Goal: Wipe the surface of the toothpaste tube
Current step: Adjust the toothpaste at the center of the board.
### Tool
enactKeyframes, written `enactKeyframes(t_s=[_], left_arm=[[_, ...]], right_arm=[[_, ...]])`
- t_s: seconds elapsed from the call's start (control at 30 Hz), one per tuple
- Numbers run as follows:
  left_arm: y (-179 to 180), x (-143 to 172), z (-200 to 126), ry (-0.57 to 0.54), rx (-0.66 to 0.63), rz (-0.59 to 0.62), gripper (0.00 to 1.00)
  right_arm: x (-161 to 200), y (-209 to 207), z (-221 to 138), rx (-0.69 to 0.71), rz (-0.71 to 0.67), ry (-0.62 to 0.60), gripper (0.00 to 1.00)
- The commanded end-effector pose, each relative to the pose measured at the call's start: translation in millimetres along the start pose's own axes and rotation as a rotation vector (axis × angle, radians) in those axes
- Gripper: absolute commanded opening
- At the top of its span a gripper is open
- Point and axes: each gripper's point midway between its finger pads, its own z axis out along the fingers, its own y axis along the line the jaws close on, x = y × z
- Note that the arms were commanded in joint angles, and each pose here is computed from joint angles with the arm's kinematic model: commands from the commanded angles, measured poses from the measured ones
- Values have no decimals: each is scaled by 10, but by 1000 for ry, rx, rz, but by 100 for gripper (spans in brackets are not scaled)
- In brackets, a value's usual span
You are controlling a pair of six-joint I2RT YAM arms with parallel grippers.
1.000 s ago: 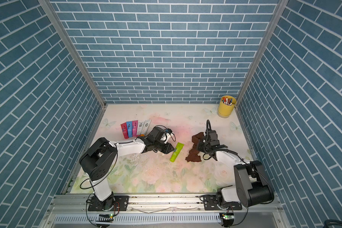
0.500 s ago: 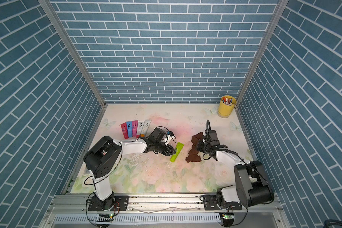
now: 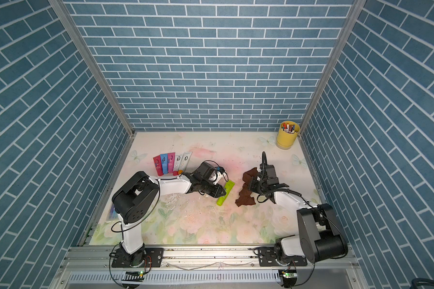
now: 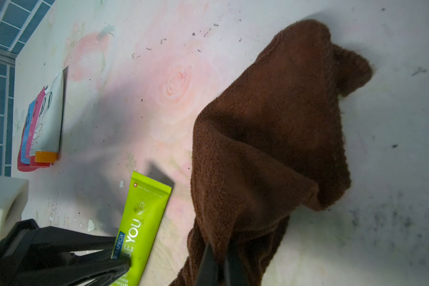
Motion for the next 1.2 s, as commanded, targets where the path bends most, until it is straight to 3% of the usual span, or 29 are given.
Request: enactKeyframes(t_s=[0.0, 0.17, 0.37, 0.63, 0.77, 1.0, 1.17], left_arm=[[250, 242, 61, 78, -120, -16, 16], [367, 133, -172, 42, -261, 4, 12], [665, -50, -581, 21, -651, 86, 10], [829, -37, -554, -7, -917, 163, 8], [692, -4, -410, -1, -912, 183, 11], [265, 145, -87, 45, -738, 207, 36], [-8, 22, -177, -13, -626, 204, 47]], right_arm=[[-15, 44, -27, -23, -21, -8, 0], [-22, 64, -48, -31, -22, -12, 0], [-26, 79, -34, -41, -20, -11, 0], [-27, 84, -47, -39, -20, -8, 0], [-26, 78, -44, -36, -21, -8, 0], [-25, 66, -30, -31, -21, -6, 0], [-18, 66, -33, -32, -21, -5, 0]])
